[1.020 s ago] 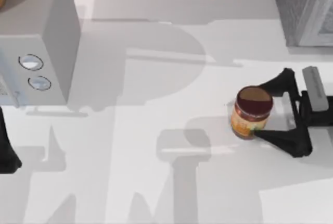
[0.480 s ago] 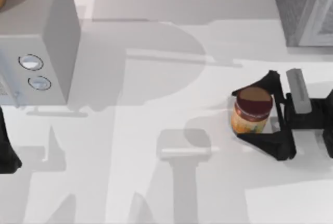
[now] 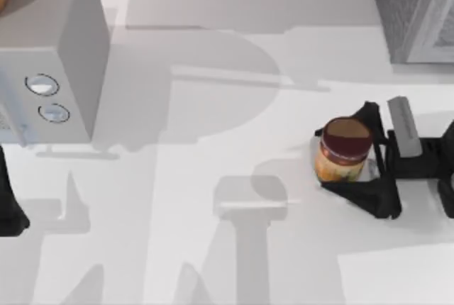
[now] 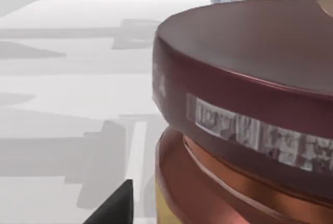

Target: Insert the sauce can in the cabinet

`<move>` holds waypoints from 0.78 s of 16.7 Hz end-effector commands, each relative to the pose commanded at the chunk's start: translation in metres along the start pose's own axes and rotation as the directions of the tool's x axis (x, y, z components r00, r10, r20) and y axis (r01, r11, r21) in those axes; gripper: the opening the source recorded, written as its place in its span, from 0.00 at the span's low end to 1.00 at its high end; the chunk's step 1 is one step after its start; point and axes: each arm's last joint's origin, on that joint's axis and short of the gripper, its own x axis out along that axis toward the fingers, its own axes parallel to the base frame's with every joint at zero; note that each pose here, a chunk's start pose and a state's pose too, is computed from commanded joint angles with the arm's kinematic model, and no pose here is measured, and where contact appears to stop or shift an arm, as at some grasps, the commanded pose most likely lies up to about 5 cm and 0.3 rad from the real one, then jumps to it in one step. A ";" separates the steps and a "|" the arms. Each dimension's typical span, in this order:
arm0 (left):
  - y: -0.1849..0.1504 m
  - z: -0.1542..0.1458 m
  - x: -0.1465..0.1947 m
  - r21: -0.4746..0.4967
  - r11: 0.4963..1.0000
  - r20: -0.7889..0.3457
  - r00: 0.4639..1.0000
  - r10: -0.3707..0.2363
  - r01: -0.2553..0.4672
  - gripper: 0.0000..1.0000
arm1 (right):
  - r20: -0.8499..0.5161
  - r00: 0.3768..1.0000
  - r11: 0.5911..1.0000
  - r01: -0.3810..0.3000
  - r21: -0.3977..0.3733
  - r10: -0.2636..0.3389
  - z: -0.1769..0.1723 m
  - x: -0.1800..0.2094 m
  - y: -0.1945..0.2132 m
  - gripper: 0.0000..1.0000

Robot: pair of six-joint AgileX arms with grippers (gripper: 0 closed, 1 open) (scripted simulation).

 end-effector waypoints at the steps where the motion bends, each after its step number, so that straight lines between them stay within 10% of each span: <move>1: 0.000 0.000 0.000 0.000 1.000 0.000 1.000 0.000 0.000 1.00 | 0.000 1.000 1.000 0.000 0.000 0.000 0.000 0.000 0.000 0.70; 10: 0.000 0.000 0.000 0.000 1.000 0.000 1.000 0.000 0.000 1.00 | 0.000 1.000 1.000 0.000 0.000 0.000 0.000 0.000 0.000 0.02; 13: 0.000 0.000 0.000 0.000 1.000 0.000 1.000 0.000 0.000 1.00 | 0.000 1.000 1.000 0.000 0.000 0.000 0.000 0.000 0.000 0.00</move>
